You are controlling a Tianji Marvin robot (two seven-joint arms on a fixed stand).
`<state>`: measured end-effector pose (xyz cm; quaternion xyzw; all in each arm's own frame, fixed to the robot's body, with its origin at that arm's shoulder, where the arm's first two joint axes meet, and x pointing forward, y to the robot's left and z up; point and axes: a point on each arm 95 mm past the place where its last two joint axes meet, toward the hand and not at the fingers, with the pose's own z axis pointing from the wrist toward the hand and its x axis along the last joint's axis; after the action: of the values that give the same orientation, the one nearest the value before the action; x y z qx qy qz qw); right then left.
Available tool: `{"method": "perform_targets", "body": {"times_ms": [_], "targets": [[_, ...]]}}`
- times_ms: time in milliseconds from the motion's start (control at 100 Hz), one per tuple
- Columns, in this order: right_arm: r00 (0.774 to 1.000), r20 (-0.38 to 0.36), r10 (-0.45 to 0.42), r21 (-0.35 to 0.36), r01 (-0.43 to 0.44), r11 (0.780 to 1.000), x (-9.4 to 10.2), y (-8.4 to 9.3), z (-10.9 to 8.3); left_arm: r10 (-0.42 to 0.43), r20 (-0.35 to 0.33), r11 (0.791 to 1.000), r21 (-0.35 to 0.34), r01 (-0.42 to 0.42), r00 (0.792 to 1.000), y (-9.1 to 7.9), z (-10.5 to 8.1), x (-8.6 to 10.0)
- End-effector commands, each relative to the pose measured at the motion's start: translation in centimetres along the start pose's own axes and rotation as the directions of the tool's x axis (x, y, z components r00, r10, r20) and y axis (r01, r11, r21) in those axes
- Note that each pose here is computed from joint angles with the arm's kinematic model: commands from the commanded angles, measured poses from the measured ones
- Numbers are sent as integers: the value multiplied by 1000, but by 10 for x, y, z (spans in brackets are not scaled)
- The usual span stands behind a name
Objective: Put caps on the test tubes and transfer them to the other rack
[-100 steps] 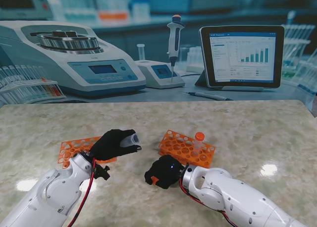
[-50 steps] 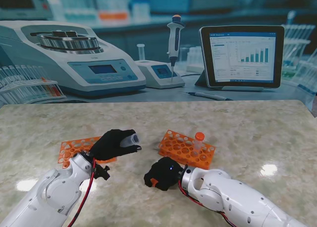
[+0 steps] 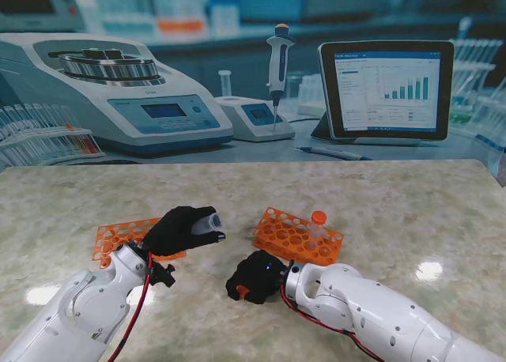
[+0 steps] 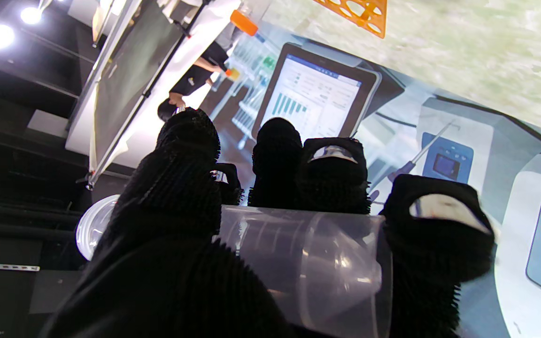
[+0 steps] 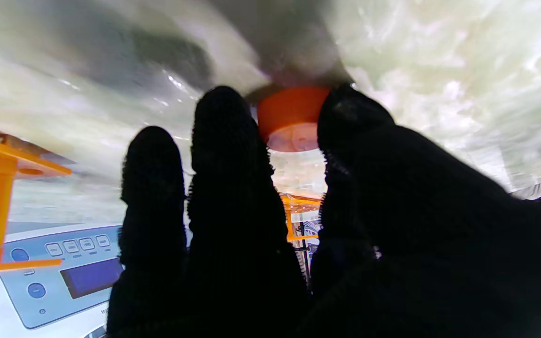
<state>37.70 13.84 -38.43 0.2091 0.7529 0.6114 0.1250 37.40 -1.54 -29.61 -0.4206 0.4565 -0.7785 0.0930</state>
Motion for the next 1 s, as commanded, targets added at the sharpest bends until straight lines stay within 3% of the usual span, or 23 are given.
{"method": "perform_targets", "body": {"times_ms": [0,310,990], "targets": [[1000,-8,15,52,-14,999,5,-17,-3,1,0,1000,-3,-1,1000,0,-1,0],[1000,-21,22,80,-20,997,5,-17,-4,1,-1,1000,-4,-1,1000,0,-1,0],[1000,-1,14,0,-14,1000,4,-1,-10,1,-5,1000,-5,-1,1000,0,-1,1]]}}
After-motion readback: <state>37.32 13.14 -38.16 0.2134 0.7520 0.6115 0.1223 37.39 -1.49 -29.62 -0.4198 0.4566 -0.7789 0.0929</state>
